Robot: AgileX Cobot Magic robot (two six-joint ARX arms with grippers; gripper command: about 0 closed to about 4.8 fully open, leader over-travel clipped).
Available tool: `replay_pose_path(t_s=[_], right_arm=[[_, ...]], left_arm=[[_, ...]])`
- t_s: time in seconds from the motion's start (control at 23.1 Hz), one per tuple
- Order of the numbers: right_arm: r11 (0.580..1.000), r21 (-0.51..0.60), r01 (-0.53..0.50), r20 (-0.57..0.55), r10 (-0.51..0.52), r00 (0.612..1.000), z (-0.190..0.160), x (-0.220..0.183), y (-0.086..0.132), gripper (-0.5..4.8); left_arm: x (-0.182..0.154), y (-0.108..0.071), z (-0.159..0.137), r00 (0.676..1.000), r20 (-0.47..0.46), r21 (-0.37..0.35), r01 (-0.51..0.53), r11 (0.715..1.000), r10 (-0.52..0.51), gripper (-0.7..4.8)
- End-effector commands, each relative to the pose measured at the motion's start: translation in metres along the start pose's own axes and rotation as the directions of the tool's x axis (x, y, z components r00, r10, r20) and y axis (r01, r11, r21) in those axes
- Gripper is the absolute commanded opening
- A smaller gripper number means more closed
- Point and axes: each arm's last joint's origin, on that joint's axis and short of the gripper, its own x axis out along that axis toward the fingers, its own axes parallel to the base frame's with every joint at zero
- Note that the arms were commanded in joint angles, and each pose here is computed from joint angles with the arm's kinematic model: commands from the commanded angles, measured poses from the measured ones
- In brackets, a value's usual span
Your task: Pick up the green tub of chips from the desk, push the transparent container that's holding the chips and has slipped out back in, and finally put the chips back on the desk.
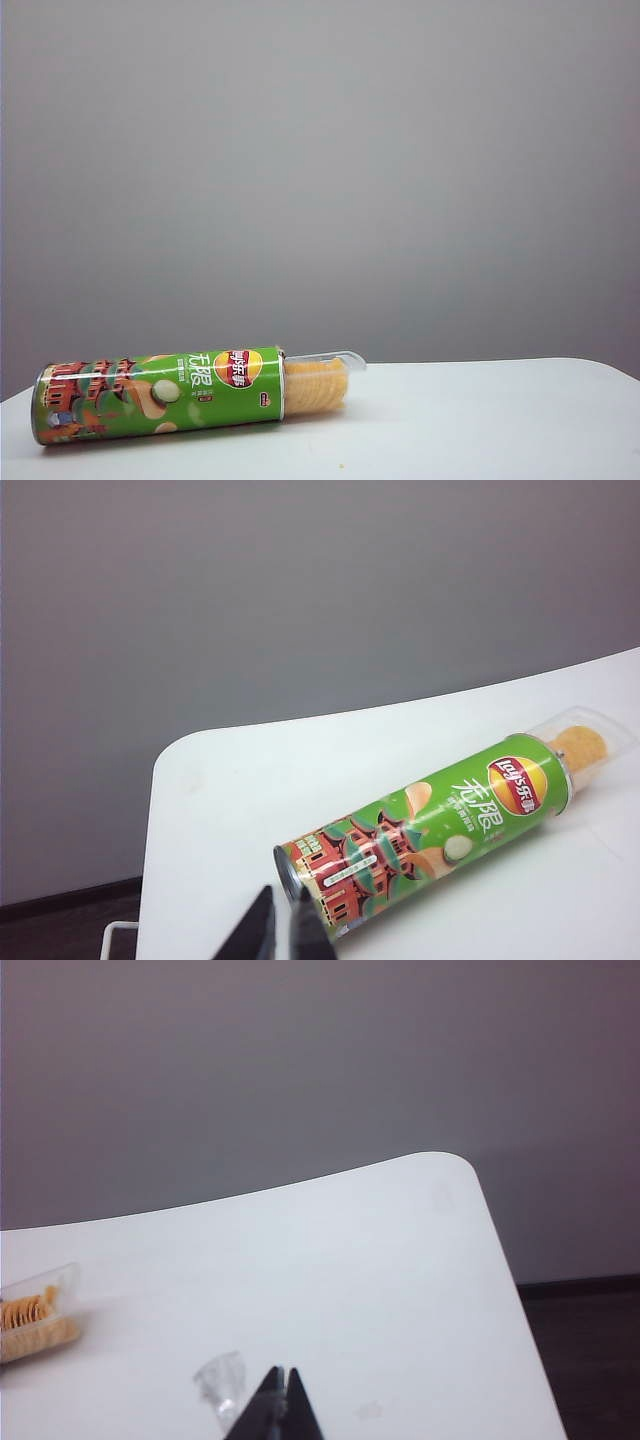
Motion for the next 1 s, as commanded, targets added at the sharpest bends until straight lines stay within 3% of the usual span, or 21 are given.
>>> replay_pose_path(t_s=[0.04,0.3,0.48,0.69,0.78,1.0], right_arm=[[1.000,-0.002,0.014,0.005,-0.014,1.000,-0.001,0.001,-0.001,-0.06],[1.000,-0.002,0.015,0.008,-0.015,1.000,-0.001,0.001,-0.001,-0.06],[0.997,0.000,-0.082,0.046,0.082,0.996,0.005,0.000,0.003,-0.06],[0.997,0.021,-0.076,0.069,0.074,0.995,0.020,-0.003,0.007,-0.06],[0.997,0.022,-0.078,0.053,0.077,0.996,0.037,-0.003,0.012,-0.06],[0.997,0.020,-0.071,-0.016,0.072,0.997,0.075,0.014,0.023,-0.06]], left_arm=[[0.000,0.000,0.002,1.000,0.013,-0.001,-0.003,1.000,0.003,0.25],[0.000,0.000,0.003,1.000,0.024,-0.011,0.000,1.000,0.000,0.24],[-0.004,0.002,0.021,0.992,0.127,-0.068,0.011,0.998,-0.002,-0.06],[-0.014,0.009,0.051,0.975,0.184,-0.094,-0.106,0.990,0.122,-0.06],[-0.014,0.011,0.068,0.976,0.175,-0.062,-0.123,0.990,0.132,-0.06],[0.007,0.015,0.107,0.994,0.078,0.187,-0.087,0.978,0.074,-0.06]])
